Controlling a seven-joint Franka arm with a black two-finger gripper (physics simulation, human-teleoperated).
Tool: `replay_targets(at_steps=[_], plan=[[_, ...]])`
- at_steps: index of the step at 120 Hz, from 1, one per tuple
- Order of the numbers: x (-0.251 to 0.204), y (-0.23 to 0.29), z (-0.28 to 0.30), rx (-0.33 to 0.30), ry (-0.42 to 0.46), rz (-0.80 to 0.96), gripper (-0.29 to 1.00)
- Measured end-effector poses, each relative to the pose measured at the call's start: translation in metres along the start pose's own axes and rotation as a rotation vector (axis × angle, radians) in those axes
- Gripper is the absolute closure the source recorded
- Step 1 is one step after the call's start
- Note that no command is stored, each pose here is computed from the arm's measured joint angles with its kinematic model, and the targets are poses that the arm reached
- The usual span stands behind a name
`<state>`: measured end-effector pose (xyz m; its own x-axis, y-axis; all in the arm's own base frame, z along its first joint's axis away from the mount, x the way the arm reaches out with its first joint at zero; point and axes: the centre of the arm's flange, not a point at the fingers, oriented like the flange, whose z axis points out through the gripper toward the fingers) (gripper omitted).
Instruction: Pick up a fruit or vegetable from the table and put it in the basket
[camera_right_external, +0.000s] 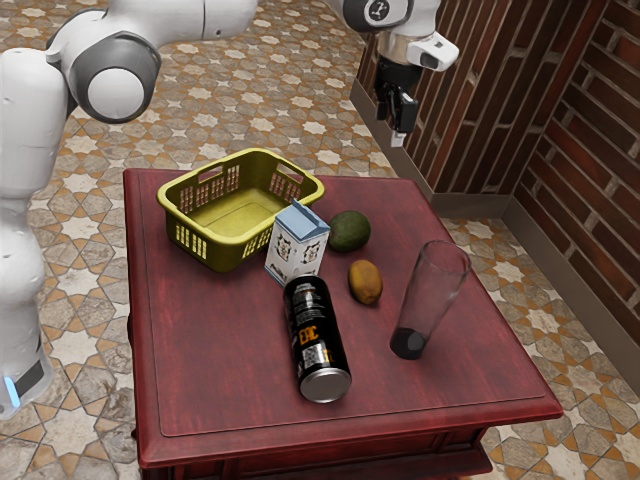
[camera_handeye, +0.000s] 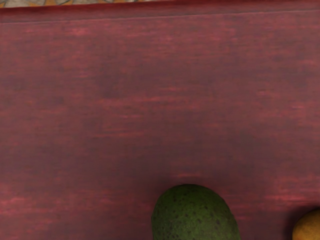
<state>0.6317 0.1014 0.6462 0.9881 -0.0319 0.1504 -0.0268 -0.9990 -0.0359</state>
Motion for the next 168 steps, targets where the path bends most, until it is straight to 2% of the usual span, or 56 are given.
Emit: replay_targets(at_steps=[28, 40, 75, 98, 138, 168], plan=[[-0.003, -0.016, 0.0, -0.013, 0.003, -0.027, 0.0], [-0.002, 0.003, -0.001, -0.034, -0.002, -0.008, 0.0], [-0.024, 0.048, 0.009, -0.065, -0.129, -0.01, 0.0], [-0.03, 0.052, 0.037, -0.067, -0.187, -0.042, 0.0], [-0.022, 0.048, 0.049, -0.026, -0.156, -0.152, 0.0], [-0.017, 0.065, 0.057, -0.036, -0.164, -0.203, 0.0]])
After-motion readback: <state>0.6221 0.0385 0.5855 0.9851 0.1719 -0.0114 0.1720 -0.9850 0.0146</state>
